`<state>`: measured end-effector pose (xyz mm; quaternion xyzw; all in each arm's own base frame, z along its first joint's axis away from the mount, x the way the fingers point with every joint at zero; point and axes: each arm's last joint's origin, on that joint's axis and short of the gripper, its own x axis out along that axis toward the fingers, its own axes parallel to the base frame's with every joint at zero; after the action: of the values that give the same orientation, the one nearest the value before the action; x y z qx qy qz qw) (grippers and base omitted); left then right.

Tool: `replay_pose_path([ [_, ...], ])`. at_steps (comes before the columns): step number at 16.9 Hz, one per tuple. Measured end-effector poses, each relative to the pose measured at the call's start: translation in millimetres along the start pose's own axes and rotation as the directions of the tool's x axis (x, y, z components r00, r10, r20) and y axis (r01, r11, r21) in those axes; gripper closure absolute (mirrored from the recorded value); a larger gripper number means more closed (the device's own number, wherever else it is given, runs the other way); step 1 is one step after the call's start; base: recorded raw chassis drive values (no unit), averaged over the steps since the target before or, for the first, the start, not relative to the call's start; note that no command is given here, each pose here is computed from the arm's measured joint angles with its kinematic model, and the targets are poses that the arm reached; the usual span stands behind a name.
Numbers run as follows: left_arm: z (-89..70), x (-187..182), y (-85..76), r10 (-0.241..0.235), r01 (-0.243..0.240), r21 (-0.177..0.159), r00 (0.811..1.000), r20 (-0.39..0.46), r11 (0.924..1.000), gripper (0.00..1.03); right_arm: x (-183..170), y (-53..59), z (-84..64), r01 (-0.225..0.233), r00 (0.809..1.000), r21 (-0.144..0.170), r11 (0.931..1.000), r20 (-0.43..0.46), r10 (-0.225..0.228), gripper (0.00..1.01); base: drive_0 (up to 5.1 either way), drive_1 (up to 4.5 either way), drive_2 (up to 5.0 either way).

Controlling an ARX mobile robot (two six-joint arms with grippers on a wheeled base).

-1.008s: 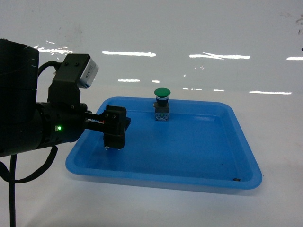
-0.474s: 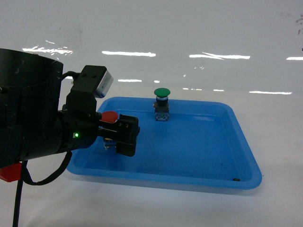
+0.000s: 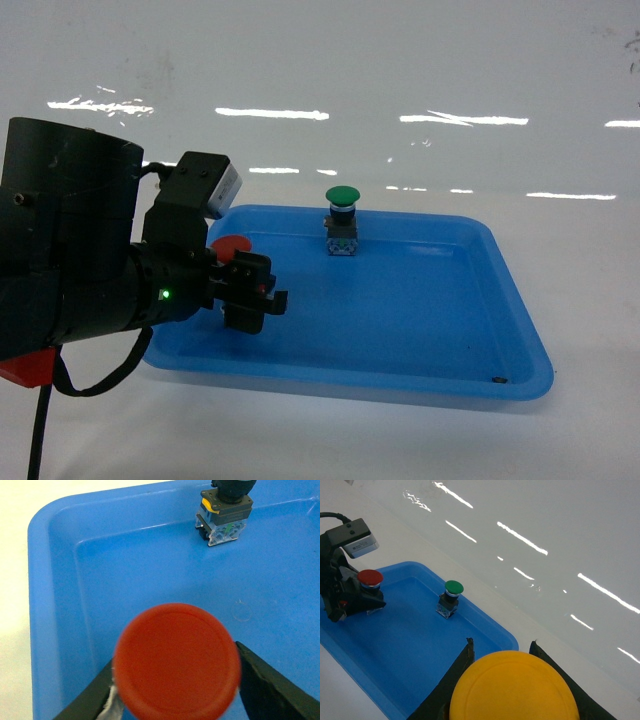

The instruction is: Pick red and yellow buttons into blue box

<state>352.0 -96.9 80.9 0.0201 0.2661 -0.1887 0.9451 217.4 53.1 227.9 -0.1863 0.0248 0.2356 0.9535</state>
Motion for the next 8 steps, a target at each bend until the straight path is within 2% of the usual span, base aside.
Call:
replay_pose_path([
  [1,0.0,0.0,0.0,0.000,0.000,0.000,1.000,0.000,1.0000,0.52,0.0,0.0,0.0,0.000,1.000,0.000,1.0000,0.000,0.000,0.72,0.0,0.00,0.0],
  [3,0.0,0.0,0.0,0.000,0.000,0.000,1.000,0.000,1.0000,0.74,0.0,0.0,0.0,0.000,1.000,0.000,1.0000,0.000,0.000,0.72,0.0,0.00,0.0],
  [4,0.3,0.0,0.0,0.000,0.000,0.000,1.000,0.002,1.0000,0.78,0.0,0.0,0.0,0.000,1.000,0.000,1.0000,0.000,0.000,0.72,0.0,0.00,0.0],
  [8,0.6,-0.8,1.0,0.003,-0.003,0.000,1.000,0.010,1.0000,0.79,0.0,0.0,0.0,0.000,1.000,0.000,1.0000,0.000,0.000,0.72,0.0,0.00,0.0],
])
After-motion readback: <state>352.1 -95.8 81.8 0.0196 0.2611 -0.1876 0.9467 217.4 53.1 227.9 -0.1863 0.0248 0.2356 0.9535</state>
